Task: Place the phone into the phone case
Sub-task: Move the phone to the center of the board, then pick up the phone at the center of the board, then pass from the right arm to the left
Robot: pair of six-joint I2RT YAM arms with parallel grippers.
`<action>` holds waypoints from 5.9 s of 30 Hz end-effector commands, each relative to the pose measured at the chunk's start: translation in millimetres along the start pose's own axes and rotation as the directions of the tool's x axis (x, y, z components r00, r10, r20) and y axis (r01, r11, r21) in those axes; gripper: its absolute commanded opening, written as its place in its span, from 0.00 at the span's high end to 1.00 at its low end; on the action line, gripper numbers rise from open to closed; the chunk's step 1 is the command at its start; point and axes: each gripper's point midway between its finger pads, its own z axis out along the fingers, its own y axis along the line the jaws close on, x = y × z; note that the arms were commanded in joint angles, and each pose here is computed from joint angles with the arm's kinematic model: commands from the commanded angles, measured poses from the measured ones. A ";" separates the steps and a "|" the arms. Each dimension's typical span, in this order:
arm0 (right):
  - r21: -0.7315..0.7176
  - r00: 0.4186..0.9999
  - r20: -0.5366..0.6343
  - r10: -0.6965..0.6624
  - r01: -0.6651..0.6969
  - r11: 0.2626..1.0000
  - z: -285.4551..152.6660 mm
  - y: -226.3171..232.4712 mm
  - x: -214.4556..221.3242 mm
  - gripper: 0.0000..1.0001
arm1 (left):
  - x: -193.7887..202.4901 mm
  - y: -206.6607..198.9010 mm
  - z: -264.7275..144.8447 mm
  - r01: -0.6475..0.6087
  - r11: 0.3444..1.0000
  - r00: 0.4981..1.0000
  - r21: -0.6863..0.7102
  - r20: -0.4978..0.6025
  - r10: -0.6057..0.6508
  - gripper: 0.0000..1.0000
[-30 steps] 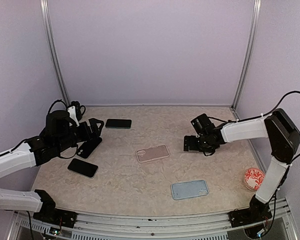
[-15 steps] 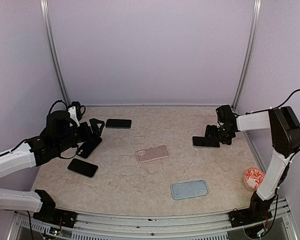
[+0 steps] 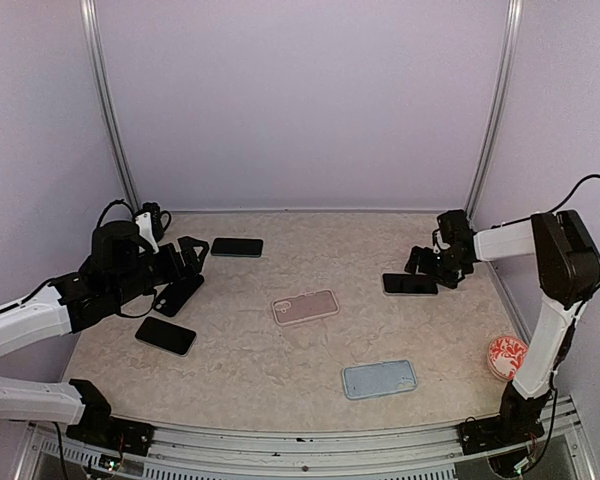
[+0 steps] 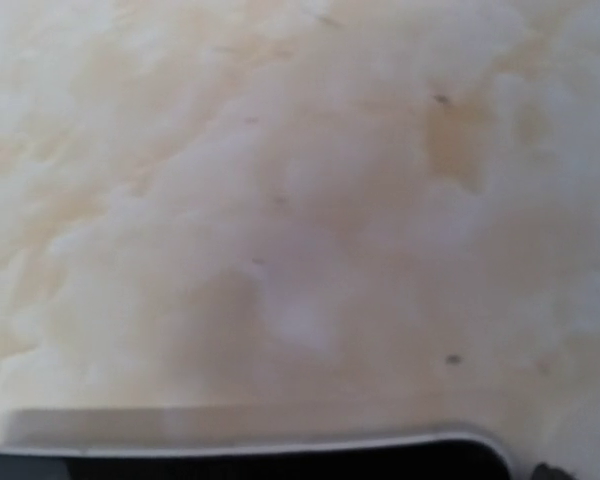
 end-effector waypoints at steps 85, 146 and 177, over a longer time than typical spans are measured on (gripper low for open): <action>-0.211 0.717 0.006 -0.697 0.682 0.700 -0.4 74.1 89.4 0.01 | 9.1 0.2 -0.8 0.010 1.000 1.000 0.016 -0.007 -0.010 0.01; -0.221 0.560 0.463 -0.687 0.823 0.523 -102.4 190.0 84.0 0.45 | 64.9 -81.5 56.2 0.216 0.905 0.956 0.365 -0.267 -0.121 0.01; -0.227 0.388 0.625 -0.678 0.921 0.317 -146.0 256.3 151.8 0.45 | 114.4 -158.3 96.3 0.370 0.702 0.859 0.608 -0.513 -0.009 0.09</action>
